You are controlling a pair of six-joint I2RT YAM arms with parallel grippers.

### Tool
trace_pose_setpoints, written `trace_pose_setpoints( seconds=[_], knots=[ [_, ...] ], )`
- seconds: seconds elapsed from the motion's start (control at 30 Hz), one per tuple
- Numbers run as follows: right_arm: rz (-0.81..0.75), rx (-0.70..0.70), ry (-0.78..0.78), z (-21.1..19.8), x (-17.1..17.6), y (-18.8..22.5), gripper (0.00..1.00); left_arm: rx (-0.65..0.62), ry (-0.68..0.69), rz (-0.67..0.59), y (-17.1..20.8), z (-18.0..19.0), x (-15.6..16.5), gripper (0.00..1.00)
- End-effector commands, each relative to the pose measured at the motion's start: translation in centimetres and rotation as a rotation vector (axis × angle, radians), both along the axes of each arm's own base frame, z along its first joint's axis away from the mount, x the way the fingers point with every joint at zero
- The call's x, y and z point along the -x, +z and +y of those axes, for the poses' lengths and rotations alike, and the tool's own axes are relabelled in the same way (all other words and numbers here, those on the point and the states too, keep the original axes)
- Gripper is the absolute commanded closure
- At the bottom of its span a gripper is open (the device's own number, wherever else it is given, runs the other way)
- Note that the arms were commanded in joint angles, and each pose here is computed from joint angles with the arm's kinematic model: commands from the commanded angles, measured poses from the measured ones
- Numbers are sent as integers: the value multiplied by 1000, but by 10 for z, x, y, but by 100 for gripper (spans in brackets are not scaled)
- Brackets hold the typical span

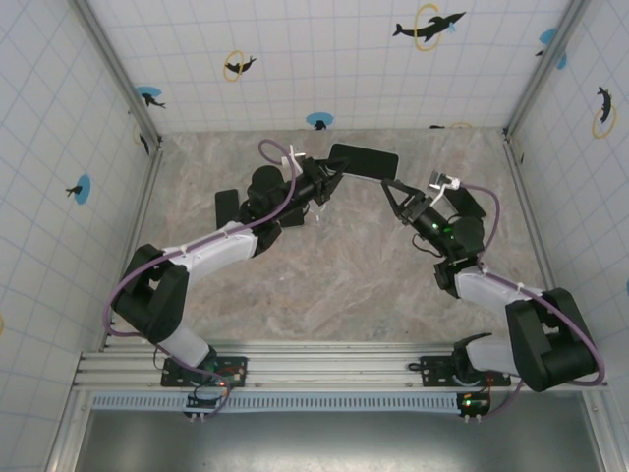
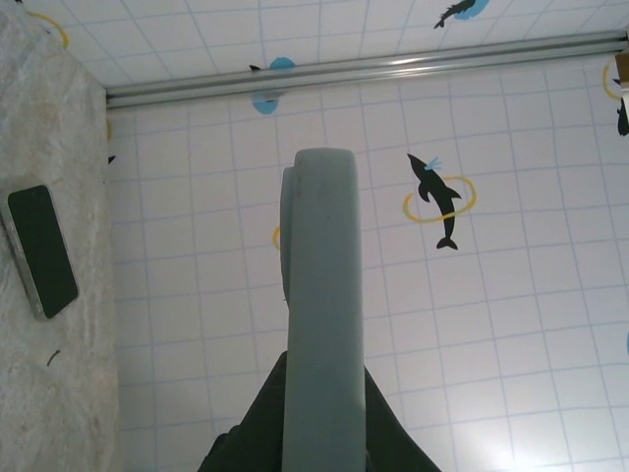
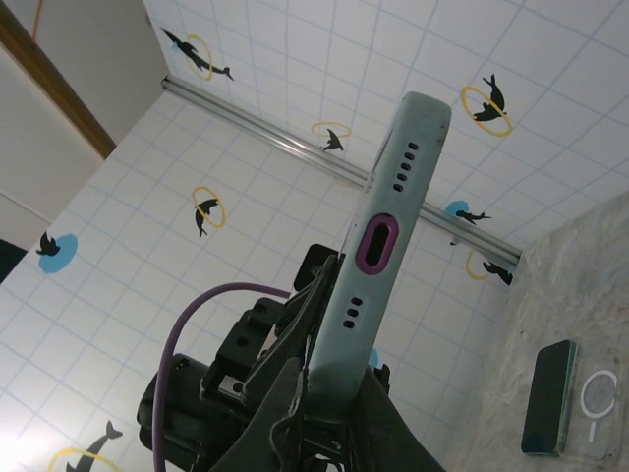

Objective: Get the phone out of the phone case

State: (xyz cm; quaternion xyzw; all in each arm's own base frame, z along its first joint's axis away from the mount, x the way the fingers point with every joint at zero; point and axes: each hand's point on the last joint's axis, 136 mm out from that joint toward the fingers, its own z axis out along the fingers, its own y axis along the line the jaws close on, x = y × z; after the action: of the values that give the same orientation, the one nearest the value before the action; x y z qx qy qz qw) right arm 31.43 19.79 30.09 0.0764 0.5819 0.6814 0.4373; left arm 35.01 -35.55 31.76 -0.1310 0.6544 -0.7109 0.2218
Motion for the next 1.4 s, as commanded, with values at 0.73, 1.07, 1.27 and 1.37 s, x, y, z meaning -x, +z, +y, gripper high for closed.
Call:
trace_pose_setpoints(
  seconds=[0.73,1.07,1.27,1.37],
  knots=[
    [87,226,40,-6,-15,-84,94,287,-178,-250,140,10,49,100],
    [-15,211,62,-4,-12,-54,82,110,-155,-265,118,0,38,100],
    [-192,316,158,4,11,-24,55,-79,-156,-392,102,8,25,100],
    [-258,349,251,9,27,-14,50,-158,-194,-468,93,19,21,100]
  ],
)
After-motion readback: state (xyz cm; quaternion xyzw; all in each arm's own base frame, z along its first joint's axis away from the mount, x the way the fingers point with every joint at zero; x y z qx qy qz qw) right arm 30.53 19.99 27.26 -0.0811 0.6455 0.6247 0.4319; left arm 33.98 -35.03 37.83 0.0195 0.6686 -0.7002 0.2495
